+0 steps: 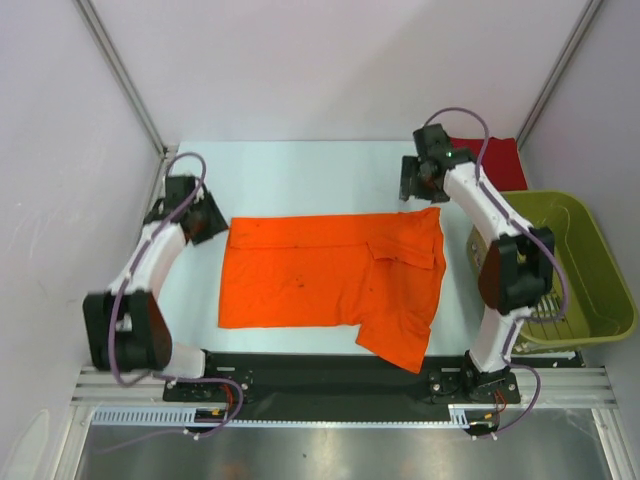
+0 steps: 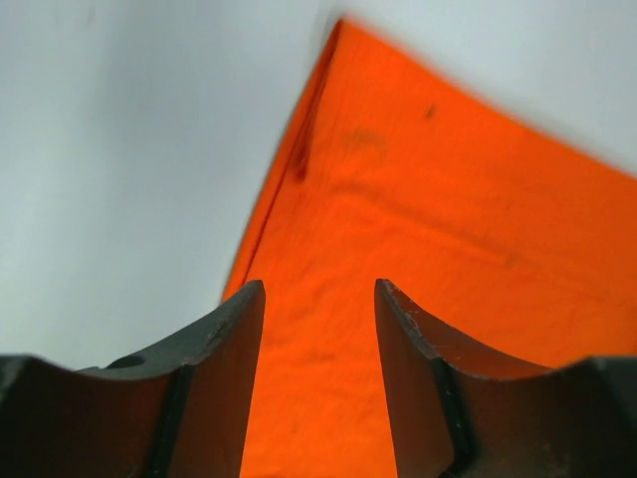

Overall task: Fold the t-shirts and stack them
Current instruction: Fold the tshirt

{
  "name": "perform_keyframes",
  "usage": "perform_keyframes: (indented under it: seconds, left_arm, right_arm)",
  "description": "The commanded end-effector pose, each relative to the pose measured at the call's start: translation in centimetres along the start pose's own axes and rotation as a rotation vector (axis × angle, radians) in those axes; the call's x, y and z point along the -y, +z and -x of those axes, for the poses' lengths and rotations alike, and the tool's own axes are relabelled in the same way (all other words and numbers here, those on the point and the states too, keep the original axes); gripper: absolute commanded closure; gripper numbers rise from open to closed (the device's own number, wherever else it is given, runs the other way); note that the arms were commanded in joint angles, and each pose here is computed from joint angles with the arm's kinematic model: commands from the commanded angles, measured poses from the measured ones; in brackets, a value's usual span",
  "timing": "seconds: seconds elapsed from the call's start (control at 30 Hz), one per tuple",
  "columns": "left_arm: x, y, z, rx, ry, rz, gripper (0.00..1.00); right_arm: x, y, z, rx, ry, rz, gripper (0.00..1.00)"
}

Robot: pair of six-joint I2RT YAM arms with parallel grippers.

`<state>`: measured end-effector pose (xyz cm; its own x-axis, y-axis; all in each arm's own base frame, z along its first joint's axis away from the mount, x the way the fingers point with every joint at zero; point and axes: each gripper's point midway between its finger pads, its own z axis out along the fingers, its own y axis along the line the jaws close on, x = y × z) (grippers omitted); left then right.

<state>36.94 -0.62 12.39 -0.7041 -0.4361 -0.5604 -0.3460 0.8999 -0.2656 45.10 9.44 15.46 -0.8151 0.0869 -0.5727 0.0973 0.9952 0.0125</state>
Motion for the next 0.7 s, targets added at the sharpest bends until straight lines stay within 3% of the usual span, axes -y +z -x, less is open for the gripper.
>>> perform_keyframes:
  seconds: [0.0,0.03,0.13,0.3,0.5,0.67]
  left_arm:
    - [-3.8,-1.2,-7.9,-0.106,-0.156,0.120,0.47]
    - [-4.3,-2.6,-8.6,-0.072,-0.192,0.124,0.47]
    - [-7.9,-3.9,-15.2,-0.130,-0.338,0.248,0.47]
    - [-9.5,-5.3,-18.8,-0.182,-0.466,0.340,0.48]
    - [-10.5,-4.7,-18.5,-0.156,-0.509,0.401,0.50]
    - [-10.0,-3.8,-20.4,-0.259,-0.537,0.393,0.54]
  right_arm:
    - [-5.9,-4.9,-5.1,-0.026,-0.054,0.226,0.27]
    - [-6.7,-5.9,-6.3,-0.031,-0.065,0.262,0.27]
    - [-8.9,-8.7,-12.7,-0.110,-0.095,0.366,0.28]
    - [-8.0,-11.3,-21.5,-0.228,-0.068,0.419,0.29]
    - [-4.8,-13.6,-24.0,-0.205,-0.025,0.397,0.29]
    - [-2.5,-13.9,-24.8,-0.212,0.085,0.296,0.30]
